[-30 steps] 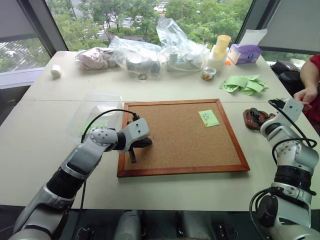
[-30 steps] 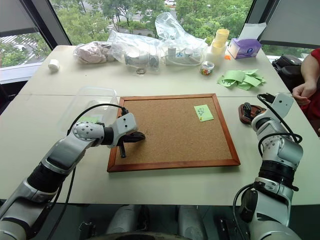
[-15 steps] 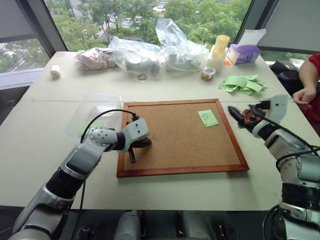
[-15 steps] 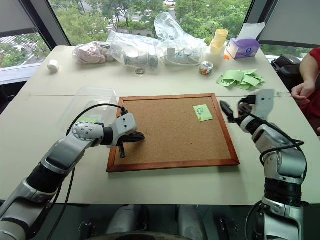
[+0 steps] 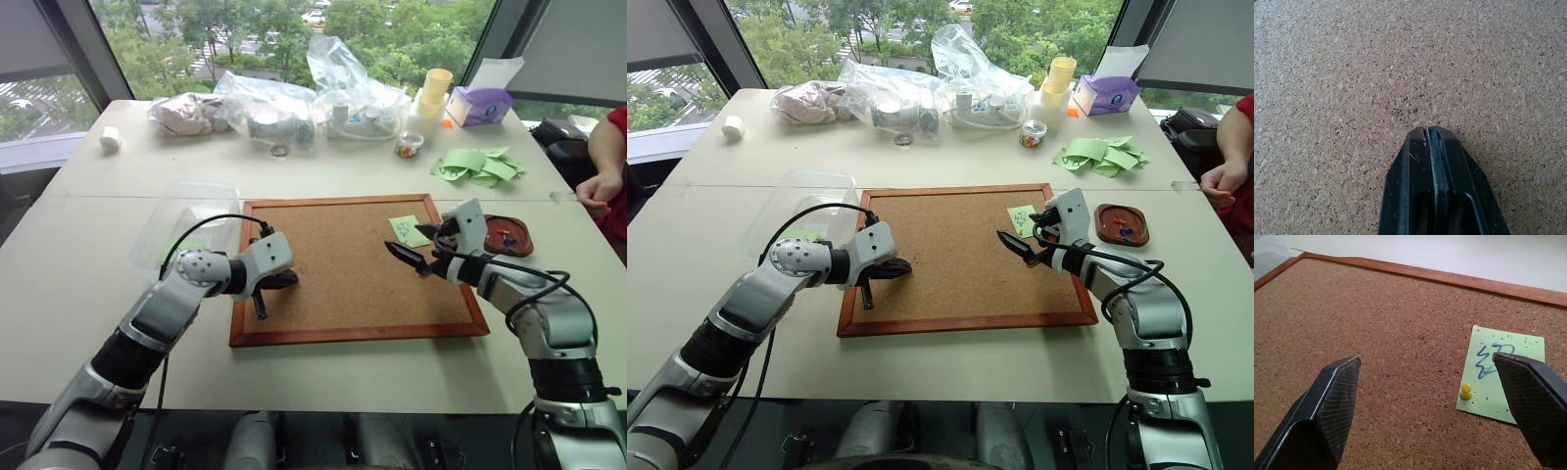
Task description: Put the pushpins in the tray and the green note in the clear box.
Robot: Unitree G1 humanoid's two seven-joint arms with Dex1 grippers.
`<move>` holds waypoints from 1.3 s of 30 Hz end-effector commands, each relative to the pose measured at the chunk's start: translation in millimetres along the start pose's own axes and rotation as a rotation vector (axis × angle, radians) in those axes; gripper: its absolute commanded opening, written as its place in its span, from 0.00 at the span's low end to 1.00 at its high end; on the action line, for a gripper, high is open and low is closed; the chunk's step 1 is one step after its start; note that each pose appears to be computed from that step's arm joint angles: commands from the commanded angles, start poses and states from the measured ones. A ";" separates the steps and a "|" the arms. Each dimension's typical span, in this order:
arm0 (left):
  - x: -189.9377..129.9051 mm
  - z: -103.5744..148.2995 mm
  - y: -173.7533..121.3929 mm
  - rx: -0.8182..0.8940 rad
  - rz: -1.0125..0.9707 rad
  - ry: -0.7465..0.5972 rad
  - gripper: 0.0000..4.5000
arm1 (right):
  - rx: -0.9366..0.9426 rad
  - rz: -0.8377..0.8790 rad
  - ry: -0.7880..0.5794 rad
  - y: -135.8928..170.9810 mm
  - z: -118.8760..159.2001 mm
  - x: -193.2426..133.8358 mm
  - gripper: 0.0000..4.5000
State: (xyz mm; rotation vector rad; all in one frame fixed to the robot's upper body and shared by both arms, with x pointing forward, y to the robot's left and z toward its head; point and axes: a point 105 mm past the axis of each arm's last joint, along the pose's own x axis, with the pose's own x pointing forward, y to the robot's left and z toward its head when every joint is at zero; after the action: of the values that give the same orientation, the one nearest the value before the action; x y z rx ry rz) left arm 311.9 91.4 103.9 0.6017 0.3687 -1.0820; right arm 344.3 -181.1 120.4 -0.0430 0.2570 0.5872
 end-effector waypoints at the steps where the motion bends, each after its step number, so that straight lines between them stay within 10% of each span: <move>1: 2.8 -10.3 -6.7 -0.025 -0.018 0.036 0.00 | -0.009 0.003 -0.019 -0.5 4.2 8.1 0.99; 7: 2.6 -10.5 -6.6 -0.025 -0.013 0.036 0.00 | 0.031 -0.041 0.046 -10.8 -16.2 15.0 0.93; 16: 2.5 -9.7 -5.5 -0.018 -0.011 0.035 0.00 | 0.026 -0.045 0.083 -8.7 -30.9 15.8 0.03; 39: -1.2 -14.8 -6.0 -0.013 -0.041 0.053 0.00 | -0.251 -0.051 -0.225 7.0 63.9 -23.7 0.01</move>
State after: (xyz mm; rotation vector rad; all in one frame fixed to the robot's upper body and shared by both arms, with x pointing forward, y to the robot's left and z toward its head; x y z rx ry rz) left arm 309.9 96.0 103.7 0.6193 0.3776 -1.0910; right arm 339.4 -183.6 174.8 -0.2037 0.0061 0.5509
